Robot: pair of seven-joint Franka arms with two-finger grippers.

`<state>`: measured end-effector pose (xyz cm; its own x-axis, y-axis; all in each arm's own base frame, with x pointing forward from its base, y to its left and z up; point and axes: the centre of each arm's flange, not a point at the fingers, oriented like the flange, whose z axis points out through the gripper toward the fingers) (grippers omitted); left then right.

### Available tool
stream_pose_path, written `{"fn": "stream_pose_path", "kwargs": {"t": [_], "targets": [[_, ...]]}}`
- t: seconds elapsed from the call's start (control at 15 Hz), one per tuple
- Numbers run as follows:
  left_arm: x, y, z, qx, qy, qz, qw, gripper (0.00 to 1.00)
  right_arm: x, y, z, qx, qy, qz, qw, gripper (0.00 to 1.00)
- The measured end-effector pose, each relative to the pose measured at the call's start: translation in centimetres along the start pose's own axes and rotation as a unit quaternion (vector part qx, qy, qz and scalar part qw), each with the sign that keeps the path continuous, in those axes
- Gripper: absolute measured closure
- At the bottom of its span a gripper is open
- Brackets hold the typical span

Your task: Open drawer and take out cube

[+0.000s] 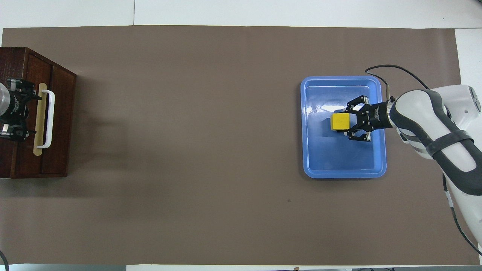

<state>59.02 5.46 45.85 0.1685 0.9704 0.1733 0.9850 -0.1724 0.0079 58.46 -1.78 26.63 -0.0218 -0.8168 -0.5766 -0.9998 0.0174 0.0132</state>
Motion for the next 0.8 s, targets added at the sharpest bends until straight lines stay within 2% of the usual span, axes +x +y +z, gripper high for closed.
{"fn": "stream_pose_path", "kwargs": {"t": [0.2,0.4,0.53,0.67,0.8], "targets": [[-4.2,0.4,-2.8,0.009,-0.015,0.069,0.997,0.00,0.3,0.3,0.3,0.001,0.003,-0.004,1.000,0.44],[-8.7,-0.3,-9.6,0.019,-0.039,0.206,0.978,0.00,0.5,0.5,0.4,0.002,0.006,-0.021,1.000,0.44],[-9.9,-1.2,-12.9,0.025,-0.049,0.317,0.947,0.00,0.5,0.6,0.4,0.003,0.007,-0.024,1.000,0.44],[-10.4,-1.9,-14.7,0.032,-0.065,0.421,0.904,0.00,0.5,0.6,0.4,0.003,0.007,-0.024,1.000,0.44],[-10.4,-2.5,-15.7,0.032,-0.092,0.481,0.871,0.00,0.5,0.6,0.4,0.003,0.008,-0.026,1.000,0.44]]}}
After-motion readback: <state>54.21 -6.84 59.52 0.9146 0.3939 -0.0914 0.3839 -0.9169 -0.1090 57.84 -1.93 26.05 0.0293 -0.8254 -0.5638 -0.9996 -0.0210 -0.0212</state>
